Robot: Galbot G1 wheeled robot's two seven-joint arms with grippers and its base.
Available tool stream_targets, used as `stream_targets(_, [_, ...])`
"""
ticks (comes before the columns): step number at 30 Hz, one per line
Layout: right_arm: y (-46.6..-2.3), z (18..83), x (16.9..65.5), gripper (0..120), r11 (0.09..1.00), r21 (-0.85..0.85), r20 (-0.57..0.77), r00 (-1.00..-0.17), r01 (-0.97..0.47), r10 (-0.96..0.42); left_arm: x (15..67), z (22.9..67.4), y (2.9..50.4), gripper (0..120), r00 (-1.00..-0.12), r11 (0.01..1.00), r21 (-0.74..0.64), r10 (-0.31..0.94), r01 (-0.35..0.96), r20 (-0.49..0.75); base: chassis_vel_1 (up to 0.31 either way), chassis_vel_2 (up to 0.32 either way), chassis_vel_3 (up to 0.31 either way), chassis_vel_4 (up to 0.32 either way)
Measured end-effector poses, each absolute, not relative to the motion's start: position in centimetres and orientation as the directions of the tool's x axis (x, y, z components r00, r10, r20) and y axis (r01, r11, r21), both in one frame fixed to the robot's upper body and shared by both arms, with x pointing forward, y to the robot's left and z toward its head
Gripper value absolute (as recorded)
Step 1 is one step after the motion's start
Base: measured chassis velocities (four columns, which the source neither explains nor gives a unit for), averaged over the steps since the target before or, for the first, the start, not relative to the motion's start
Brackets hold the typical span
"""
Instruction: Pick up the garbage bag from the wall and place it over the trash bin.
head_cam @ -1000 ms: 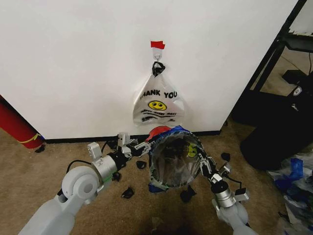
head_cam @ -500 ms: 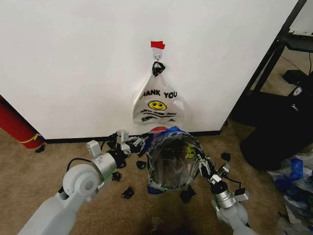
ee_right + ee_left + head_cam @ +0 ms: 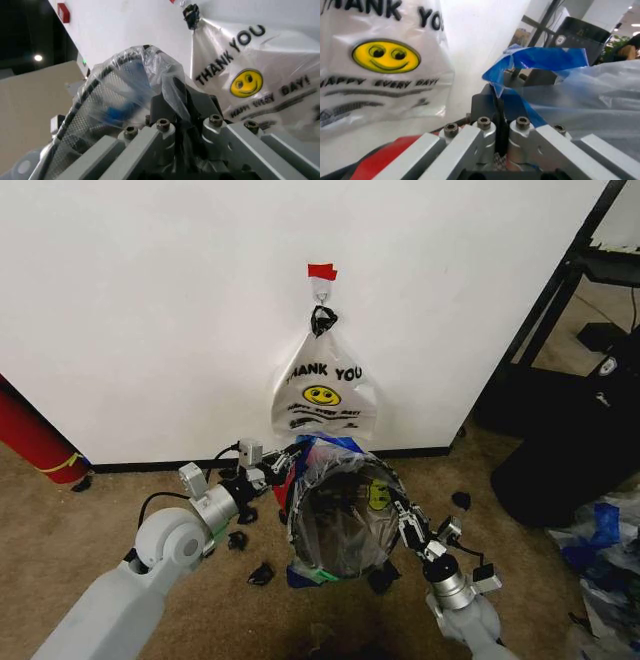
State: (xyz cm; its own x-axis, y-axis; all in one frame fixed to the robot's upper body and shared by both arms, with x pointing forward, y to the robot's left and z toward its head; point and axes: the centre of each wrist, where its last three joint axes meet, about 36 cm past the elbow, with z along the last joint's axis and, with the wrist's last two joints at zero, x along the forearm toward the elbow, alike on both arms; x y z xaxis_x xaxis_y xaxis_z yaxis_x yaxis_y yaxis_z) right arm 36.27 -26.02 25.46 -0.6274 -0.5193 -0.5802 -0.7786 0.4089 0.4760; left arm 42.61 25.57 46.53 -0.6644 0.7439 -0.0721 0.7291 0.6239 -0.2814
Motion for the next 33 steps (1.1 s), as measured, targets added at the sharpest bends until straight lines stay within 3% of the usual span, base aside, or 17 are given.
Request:
stream_targets(25, [-24.9, 25.3, 36.2, 0, 0.381, 0.492, -0.588, -0.621, -0.783, -0.518, 44.5, 45.6, 27.2, 0, -0.713, 0.702, -0.143, 0.7, 0.698, -0.045, 0.0, 0.0, 0.0, 0.0])
stream_targets(33, [-24.5, 25.2, 36.0, 0, 0.406, 0.513, -0.572, -0.654, -0.756, -0.495, 44.5, 45.2, 29.5, 28, -0.701, 0.701, -0.015, 0.713, 0.713, -0.005, 0.0, 0.0, 0.0, 0.0])
